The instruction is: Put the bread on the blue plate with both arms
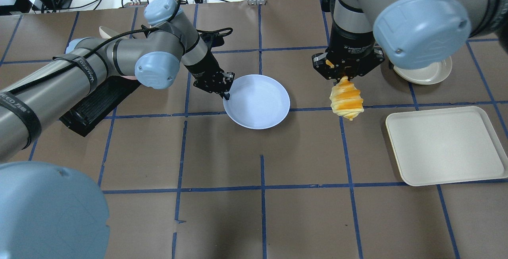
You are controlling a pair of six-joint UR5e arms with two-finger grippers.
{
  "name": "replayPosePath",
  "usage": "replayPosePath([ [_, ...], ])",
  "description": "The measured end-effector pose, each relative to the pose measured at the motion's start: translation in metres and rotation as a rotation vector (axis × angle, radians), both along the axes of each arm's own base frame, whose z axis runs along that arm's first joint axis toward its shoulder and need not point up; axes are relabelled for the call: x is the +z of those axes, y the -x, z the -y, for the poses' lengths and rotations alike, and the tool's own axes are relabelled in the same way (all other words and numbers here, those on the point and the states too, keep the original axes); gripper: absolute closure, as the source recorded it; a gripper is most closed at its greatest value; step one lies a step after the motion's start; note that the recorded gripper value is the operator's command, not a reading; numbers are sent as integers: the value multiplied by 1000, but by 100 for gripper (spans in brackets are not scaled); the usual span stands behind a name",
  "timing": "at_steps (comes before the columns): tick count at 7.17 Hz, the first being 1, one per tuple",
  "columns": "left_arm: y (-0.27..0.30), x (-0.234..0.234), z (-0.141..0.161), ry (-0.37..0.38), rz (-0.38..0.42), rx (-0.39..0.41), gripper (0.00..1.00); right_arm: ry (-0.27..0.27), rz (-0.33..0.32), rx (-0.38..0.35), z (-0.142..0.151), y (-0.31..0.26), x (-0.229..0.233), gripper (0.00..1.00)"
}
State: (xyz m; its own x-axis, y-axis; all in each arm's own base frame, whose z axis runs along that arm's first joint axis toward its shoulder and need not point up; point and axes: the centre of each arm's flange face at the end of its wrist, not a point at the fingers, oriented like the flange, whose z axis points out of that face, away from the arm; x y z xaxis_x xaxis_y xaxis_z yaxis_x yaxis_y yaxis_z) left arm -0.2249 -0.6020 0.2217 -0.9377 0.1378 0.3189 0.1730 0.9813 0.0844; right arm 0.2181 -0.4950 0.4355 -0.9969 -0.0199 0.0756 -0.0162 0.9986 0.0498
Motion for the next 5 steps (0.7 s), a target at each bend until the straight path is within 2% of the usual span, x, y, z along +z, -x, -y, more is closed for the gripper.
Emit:
replayPosePath([
  [2, -8, 20, 9, 77, 17, 9, 0, 19, 8, 31, 23, -26, -34, 96],
  [3, -27, 39, 11, 98, 62, 25, 0, 31, 19, 36, 34, -34, -49, 96],
  [5, -98, 94, 0, 80, 160, 73, 0, 67, 65, 16, 52, -66, -85, 96],
])
